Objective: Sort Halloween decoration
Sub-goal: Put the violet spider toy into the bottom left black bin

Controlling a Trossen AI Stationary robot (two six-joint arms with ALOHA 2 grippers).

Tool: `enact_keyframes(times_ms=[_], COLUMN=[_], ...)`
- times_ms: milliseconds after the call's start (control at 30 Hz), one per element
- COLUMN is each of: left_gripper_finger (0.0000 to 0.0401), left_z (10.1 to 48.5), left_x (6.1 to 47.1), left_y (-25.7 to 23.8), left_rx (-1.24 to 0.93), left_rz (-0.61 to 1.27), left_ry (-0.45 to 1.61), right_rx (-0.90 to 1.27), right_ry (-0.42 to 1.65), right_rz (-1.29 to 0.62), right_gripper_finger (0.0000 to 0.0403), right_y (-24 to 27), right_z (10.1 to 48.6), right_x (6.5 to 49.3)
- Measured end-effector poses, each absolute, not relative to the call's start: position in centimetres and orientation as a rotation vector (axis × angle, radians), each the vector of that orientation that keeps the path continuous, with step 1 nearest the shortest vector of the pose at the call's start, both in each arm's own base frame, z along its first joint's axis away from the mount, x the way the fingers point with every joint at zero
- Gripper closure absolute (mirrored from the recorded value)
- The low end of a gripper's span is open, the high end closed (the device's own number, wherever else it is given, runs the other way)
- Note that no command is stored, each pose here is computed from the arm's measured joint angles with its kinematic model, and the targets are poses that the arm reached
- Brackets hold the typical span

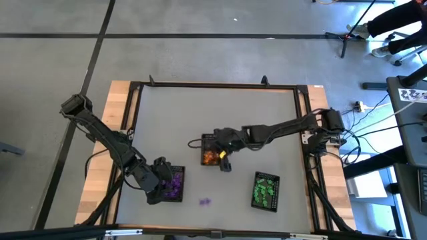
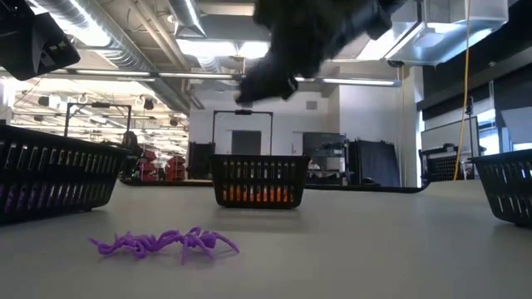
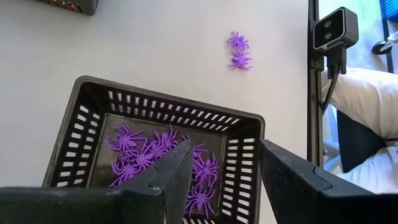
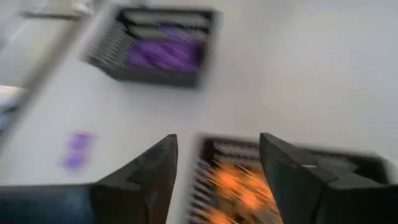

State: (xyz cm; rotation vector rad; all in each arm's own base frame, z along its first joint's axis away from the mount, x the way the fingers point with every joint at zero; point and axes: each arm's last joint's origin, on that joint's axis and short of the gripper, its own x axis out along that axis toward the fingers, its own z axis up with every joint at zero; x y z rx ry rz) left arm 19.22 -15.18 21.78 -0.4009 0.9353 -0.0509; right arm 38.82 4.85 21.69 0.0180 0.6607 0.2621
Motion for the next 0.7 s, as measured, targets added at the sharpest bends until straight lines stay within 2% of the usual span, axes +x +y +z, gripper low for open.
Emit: enact_keyframes(times_ms=[133,267,467,700], left_gripper_finger=[0.0227,0.0227,0.0227,0.0227], left_z=[21.8,21.8,21.8,21.8], left_x=[19.2,19.2,19.2,19.2], left_y=[-15.2,-15.2,-15.2,-15.2], left_rx=[-0.401,-0.401,-0.402,-0.402], left_rz=[-0.051,-0.051,-0.052,-0.052], left_ry=[0.935,0.935,0.934,0.934], right_rx=[-0.028,-0.165,-0.245,-0.18], right_ry=[0.603,0.575,0.624,0.69], right_rz=[0.369,0.4,0.354,0.354], right_gripper_finger=[0.0165,0.0164,0.0164,0.0179], right_y=[8.8,13.4,18.4,19.9], right_z=[23.3,23.0,20.2,16.6], right_x=[38.8,37.9,36.9,37.4])
